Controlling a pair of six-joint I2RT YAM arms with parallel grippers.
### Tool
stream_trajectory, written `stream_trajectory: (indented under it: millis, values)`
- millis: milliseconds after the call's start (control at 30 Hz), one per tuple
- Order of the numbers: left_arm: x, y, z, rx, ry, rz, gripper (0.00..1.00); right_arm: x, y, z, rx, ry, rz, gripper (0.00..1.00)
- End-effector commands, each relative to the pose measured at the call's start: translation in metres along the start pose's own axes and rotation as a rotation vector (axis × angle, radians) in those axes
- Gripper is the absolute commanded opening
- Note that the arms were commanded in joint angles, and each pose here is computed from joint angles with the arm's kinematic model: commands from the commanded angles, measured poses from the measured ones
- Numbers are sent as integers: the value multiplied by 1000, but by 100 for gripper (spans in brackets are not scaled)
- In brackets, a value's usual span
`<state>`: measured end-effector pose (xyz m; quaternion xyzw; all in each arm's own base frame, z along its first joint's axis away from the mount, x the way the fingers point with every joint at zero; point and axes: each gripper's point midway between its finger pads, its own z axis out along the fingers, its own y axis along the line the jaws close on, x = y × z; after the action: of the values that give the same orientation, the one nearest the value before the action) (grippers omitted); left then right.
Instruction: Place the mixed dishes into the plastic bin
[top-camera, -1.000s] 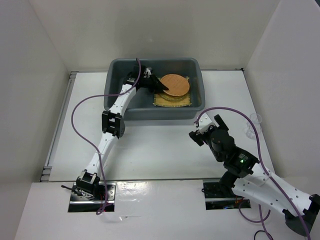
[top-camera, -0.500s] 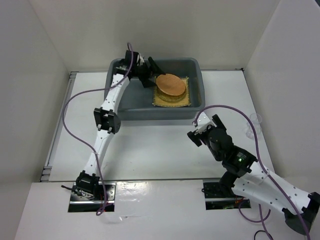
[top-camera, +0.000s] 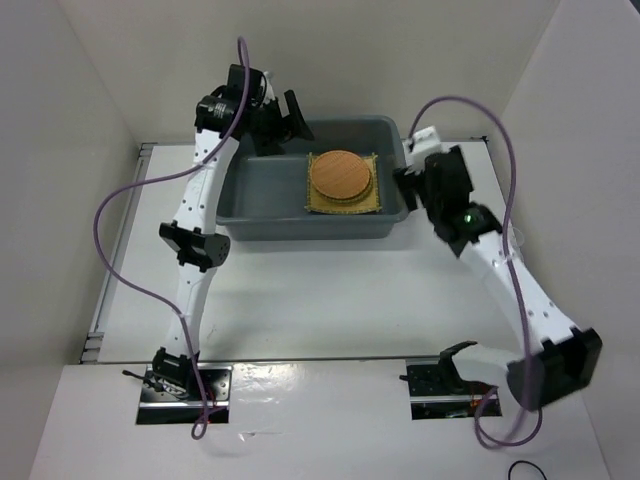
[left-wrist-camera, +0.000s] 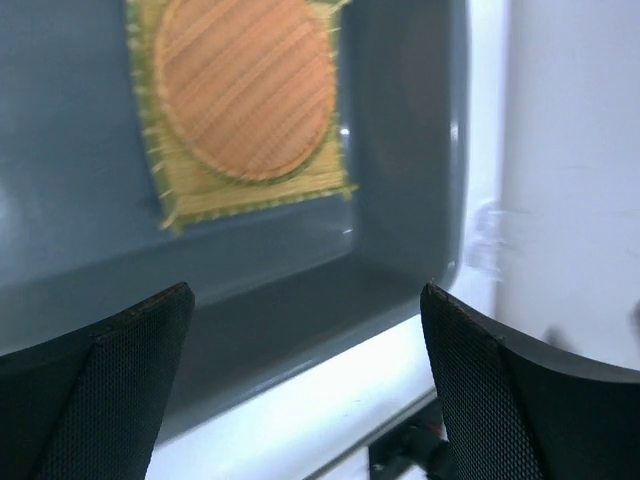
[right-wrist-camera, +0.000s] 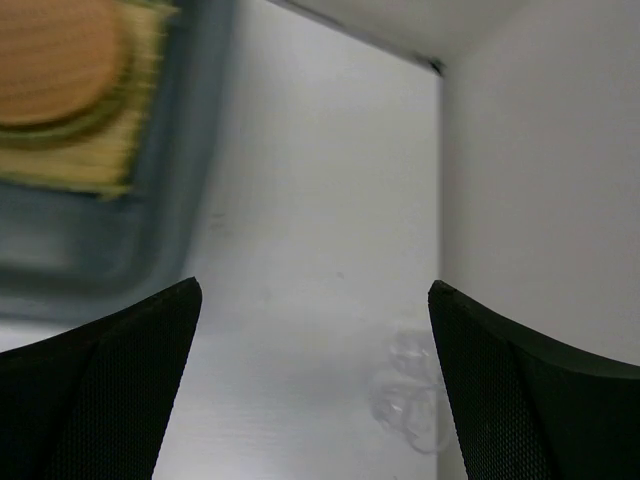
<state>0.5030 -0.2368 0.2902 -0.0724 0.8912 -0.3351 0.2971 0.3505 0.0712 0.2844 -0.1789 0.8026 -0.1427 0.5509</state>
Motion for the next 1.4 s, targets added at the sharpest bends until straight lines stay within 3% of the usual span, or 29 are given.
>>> stream_trajectory:
  millis: [0, 67, 200, 267, 300, 333, 367, 400, 433, 500, 700, 800, 967, 1067, 1200, 1267, 1367]
  values:
    - [-15, -24, -77, -113, -188, 165, 100, 48, -65, 54, 114, 253, 37, 98]
    - [-14, -20, -104, -171, -214, 191, 100, 106, -92, 85, 122, 467, 33, 98]
    - [10, -1, -124, -219, -123, 161, 100, 157, -112, 110, 225, 644, -46, 98]
    - [22, 13, -138, -278, -120, 179, 100, 170, -118, 113, 268, 672, -38, 98]
    - [21, 8, -138, -249, -155, 195, 100, 181, -119, 113, 279, 702, -33, 98]
    - [26, -5, -176, -179, -227, 206, 100, 180, -123, 112, 312, 701, -29, 98]
    - [15, -15, -183, -91, -314, 213, 100, 194, -121, 112, 317, 733, -27, 97]
    - [40, 44, -163, -153, -238, 116, 100, 202, -124, 112, 326, 751, -9, 94]
    - [50, 29, -202, -53, -313, 112, 100, 209, -120, 113, 317, 768, -15, 91]
    - [58, 50, -214, -58, -362, 81, 100, 220, -131, 111, 350, 785, 1, 91]
    - [121, 101, -207, -118, -217, 2, 100, 241, -152, 107, 414, 826, 29, 91]
    - [118, 106, -219, -129, -264, -7, 100, 259, -147, 104, 395, 861, 46, 91]
    - [119, 113, -220, -149, -245, -6, 100, 268, -137, 110, 364, 866, 72, 90]
    - [121, 115, -219, -158, -225, -9, 100, 281, -132, 112, 330, 888, 101, 83]
    - [119, 118, -224, -165, -244, -16, 100, 293, -124, 112, 292, 906, 115, 67]
    - [121, 118, -224, -166, -243, -17, 100, 299, -120, 111, 287, 921, 120, 65]
    - [125, 123, -222, -169, -230, -30, 100, 301, -119, 113, 287, 921, 120, 53]
